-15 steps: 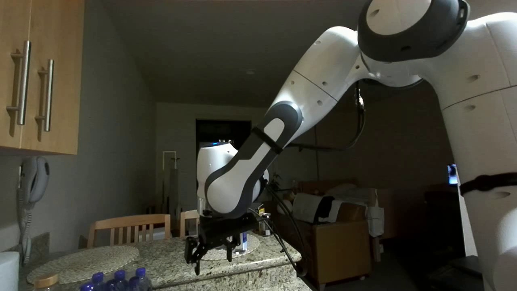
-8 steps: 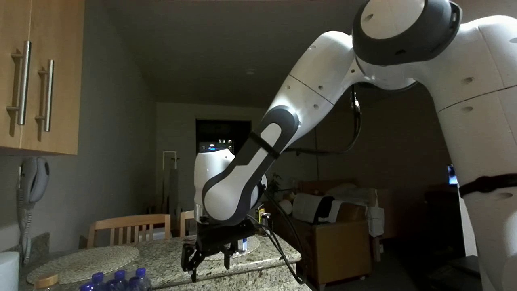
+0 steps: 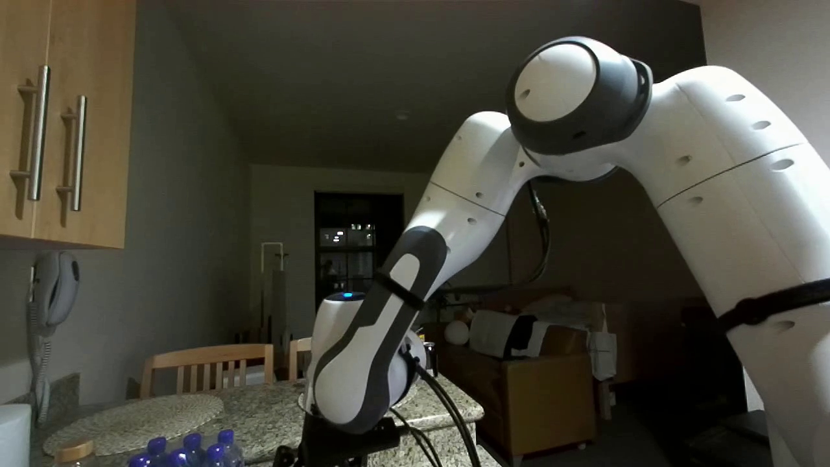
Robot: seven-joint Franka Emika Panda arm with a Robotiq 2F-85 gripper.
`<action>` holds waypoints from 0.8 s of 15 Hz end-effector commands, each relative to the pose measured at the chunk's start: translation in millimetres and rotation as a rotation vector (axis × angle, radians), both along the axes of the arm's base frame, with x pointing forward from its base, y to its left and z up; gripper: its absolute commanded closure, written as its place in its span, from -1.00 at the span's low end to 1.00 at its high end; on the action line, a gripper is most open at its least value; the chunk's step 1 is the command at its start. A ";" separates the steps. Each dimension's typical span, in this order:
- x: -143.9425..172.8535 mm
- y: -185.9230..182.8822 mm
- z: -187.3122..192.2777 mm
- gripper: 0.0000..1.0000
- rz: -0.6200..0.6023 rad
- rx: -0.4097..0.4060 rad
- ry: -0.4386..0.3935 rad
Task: Move the towel to the right
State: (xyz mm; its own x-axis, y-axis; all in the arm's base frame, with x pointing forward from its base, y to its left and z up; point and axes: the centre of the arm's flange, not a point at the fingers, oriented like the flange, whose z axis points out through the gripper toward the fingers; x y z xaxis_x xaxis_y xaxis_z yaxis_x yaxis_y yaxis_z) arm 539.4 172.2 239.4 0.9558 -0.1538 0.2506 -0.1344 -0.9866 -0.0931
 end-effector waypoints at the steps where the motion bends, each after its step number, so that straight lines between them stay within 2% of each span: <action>1: 4.7 17.7 -33.1 -1.00 0.082 0.065 0.024; 7: 11.0 60.6 -68.8 -1.00 0.164 0.155 0.057; 12: 29.3 75.7 -87.8 -1.00 0.181 0.156 0.058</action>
